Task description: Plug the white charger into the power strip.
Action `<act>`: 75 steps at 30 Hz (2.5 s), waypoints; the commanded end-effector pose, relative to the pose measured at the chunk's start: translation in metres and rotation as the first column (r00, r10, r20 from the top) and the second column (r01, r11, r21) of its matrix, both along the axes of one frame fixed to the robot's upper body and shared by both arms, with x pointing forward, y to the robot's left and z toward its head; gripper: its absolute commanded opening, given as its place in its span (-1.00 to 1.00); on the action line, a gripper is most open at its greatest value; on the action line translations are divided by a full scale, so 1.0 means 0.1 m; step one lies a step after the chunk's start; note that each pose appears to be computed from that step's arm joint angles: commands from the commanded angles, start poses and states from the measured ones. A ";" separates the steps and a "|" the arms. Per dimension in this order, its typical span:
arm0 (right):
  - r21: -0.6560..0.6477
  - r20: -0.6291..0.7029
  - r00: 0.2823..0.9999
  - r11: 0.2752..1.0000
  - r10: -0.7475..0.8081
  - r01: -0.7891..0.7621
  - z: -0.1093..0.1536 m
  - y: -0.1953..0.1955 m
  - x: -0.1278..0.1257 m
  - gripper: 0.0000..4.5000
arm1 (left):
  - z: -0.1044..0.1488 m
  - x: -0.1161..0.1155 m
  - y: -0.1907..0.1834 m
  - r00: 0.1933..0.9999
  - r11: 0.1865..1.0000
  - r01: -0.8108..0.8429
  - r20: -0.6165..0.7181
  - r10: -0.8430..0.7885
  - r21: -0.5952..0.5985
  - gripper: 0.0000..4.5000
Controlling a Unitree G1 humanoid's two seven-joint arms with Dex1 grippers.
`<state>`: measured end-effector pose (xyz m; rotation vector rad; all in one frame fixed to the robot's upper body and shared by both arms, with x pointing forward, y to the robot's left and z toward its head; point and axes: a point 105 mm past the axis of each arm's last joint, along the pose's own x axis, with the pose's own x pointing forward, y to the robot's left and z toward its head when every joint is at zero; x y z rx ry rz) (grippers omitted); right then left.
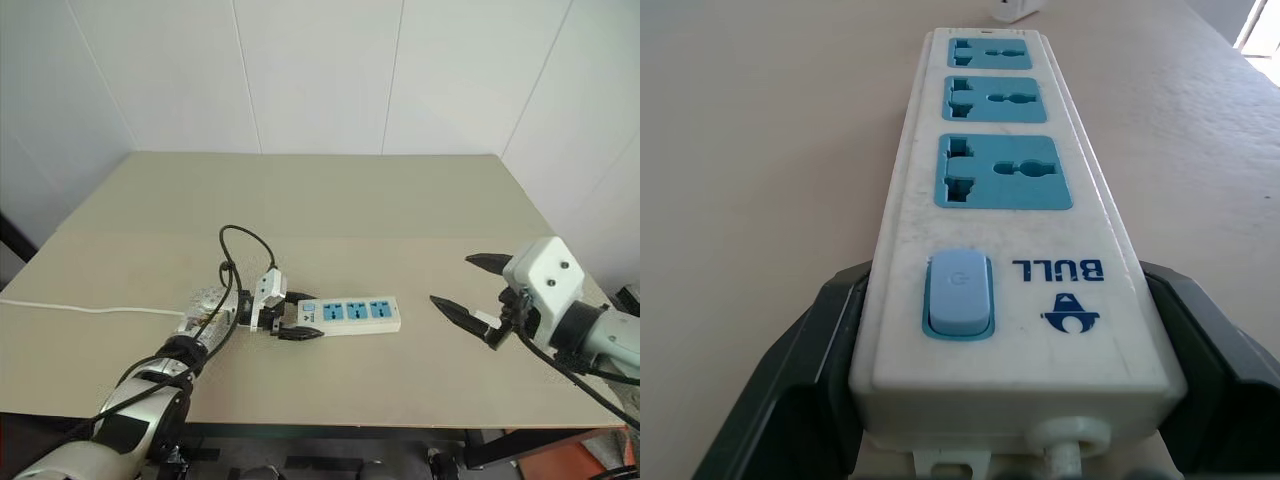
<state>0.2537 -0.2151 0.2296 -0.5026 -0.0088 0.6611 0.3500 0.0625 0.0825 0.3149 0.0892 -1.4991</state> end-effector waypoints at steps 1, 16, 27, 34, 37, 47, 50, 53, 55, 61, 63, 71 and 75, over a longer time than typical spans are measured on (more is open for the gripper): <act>-0.006 0.031 1.000 1.000 -0.002 0.002 0.13 -0.01 0.03 1.00 | 0.15 -0.06 -0.06 0.998 0.997 0.052 0.037 -0.050 -0.048 0.47; -0.360 -0.385 0.917 0.932 -0.110 -0.039 0.01 -0.32 0.25 1.00 | -0.18 -0.21 0.02 1.000 0.997 0.004 -0.013 -0.003 0.075 0.47; -0.546 -0.498 0.844 0.829 -0.201 -0.125 -0.27 -0.54 0.55 1.00 | -0.21 -0.26 -0.07 0.998 0.997 0.043 -0.038 -0.040 0.067 0.47; -0.576 -0.558 0.800 0.798 -0.222 -0.180 -0.46 -0.57 0.71 1.00 | -0.20 -0.30 -0.07 0.995 0.991 0.092 -0.043 -0.088 0.095 0.47; -0.586 -0.571 0.786 0.788 -0.237 -0.188 -0.53 -0.58 0.76 1.00 | -0.21 -0.29 -0.07 0.995 0.990 0.094 -0.037 -0.091 0.104 0.47; -0.587 -0.631 0.730 0.777 -0.263 -0.227 -0.85 -0.52 0.83 1.00 | -0.26 -0.33 -0.10 0.995 0.988 0.100 -0.033 -0.097 0.122 0.47; -0.605 -0.629 0.721 0.766 -0.291 -0.218 -0.93 -0.56 0.89 1.00 | -0.26 -0.34 -0.10 0.995 0.988 0.097 -0.030 -0.094 0.122 0.47; -0.626 -0.624 0.710 0.754 -0.327 -0.202 -0.98 -0.62 0.94 1.00 | -0.26 -0.33 -0.09 0.997 0.990 0.081 -0.024 -0.079 0.118 0.47; -0.634 -0.626 0.699 0.748 -0.346 -0.197 -1.00 -0.67 0.96 1.00 | -0.27 -0.34 -0.09 0.997 0.990 0.079 -0.022 -0.077 0.121 0.47; -0.637 -0.634 0.683 0.746 -0.364 -0.193 -1.00 -0.74 0.99 1.00 | -0.27 -0.37 -0.04 0.997 0.989 0.074 -0.027 -0.071 0.126 0.47; -0.642 -0.634 0.679 0.742 -0.371 -0.194 -1.02 -0.77 0.99 1.00 | -0.28 -0.38 -0.04 0.997 0.989 0.074 -0.029 -0.070 0.127 0.47; -0.615 -0.671 0.646 0.759 -0.363 -0.213 -1.10 -0.73 0.92 1.00 | -0.28 -0.39 -0.05 0.997 0.989 0.076 -0.028 -0.074 0.127 0.47; -0.597 -0.693 0.628 0.770 -0.353 -0.226 -1.15 -0.71 0.87 1.00 | -0.26 -0.37 -0.08 0.997 0.990 0.073 -0.016 -0.071 0.122 0.47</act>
